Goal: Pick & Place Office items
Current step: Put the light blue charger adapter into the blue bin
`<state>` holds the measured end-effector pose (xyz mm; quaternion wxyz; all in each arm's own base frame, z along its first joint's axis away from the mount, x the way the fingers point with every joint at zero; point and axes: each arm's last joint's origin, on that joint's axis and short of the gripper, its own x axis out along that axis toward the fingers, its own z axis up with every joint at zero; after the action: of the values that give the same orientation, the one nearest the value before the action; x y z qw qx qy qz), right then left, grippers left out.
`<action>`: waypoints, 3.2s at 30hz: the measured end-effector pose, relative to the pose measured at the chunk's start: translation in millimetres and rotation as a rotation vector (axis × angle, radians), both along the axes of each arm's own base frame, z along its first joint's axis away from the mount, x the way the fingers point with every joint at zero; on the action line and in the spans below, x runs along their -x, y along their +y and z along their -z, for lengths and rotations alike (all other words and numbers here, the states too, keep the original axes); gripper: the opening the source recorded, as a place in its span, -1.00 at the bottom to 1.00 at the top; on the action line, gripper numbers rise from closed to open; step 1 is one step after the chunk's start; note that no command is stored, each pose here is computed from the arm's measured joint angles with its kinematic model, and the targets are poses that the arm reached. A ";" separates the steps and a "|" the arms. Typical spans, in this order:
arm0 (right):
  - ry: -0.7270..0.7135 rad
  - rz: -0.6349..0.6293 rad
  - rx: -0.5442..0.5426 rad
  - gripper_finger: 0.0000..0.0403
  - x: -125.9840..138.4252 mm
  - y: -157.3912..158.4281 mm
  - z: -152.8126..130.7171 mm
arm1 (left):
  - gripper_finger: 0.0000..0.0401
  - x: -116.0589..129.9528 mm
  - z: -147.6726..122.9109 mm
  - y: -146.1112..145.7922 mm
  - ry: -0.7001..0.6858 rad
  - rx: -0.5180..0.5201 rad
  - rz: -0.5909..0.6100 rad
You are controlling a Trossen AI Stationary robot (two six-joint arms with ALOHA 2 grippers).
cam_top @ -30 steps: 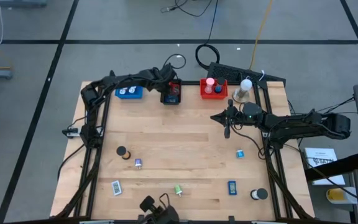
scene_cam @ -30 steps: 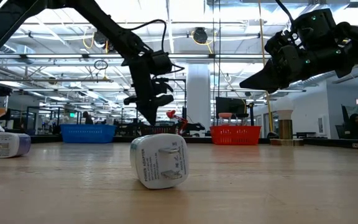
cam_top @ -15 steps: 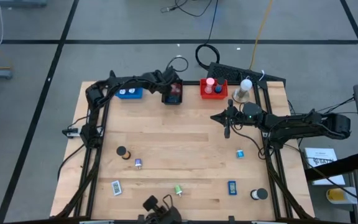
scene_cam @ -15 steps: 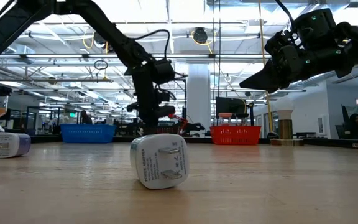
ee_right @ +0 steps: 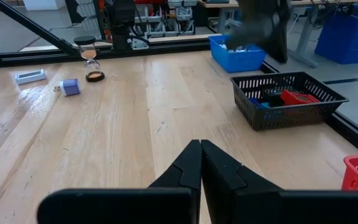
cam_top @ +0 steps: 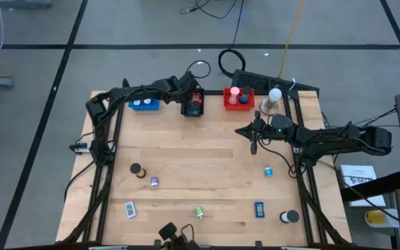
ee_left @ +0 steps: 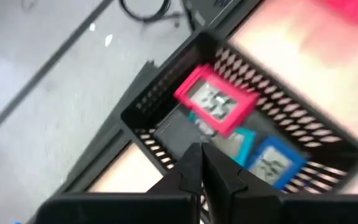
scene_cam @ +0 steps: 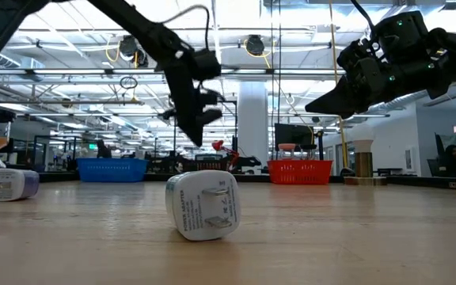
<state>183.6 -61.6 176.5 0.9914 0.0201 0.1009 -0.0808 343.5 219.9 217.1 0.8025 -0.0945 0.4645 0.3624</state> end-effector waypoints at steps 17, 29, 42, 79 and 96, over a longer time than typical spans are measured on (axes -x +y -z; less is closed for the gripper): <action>-0.109 0.003 0.034 -1.00 -1.5 -0.6 -10.8 | -0.93 52.3 11.3 -137.8 -0.644 -0.236 0.480; -0.192 0.023 -0.126 -0.99 -2.6 -0.9 -15.7 | -0.89 76.4 46.1 -202.8 -0.756 -0.181 0.745; 0.348 0.296 -0.162 -0.99 -15.1 33.0 -22.3 | -0.87 88.8 59.1 -249.3 -0.737 -0.152 0.852; 0.648 0.274 -0.250 -0.89 0.5 114.9 -27.7 | -0.52 76.4 42.4 -314.0 -0.430 -0.028 0.848; 0.997 0.289 -0.213 -0.81 -39.1 186.4 -37.0 | -0.54 78.9 42.0 -322.6 -0.433 -0.041 0.943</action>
<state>222.7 124.8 213.4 0.7943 0.0934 0.5639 -0.2058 264.5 -102.7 175.1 0.9580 0.0680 0.2725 -0.0574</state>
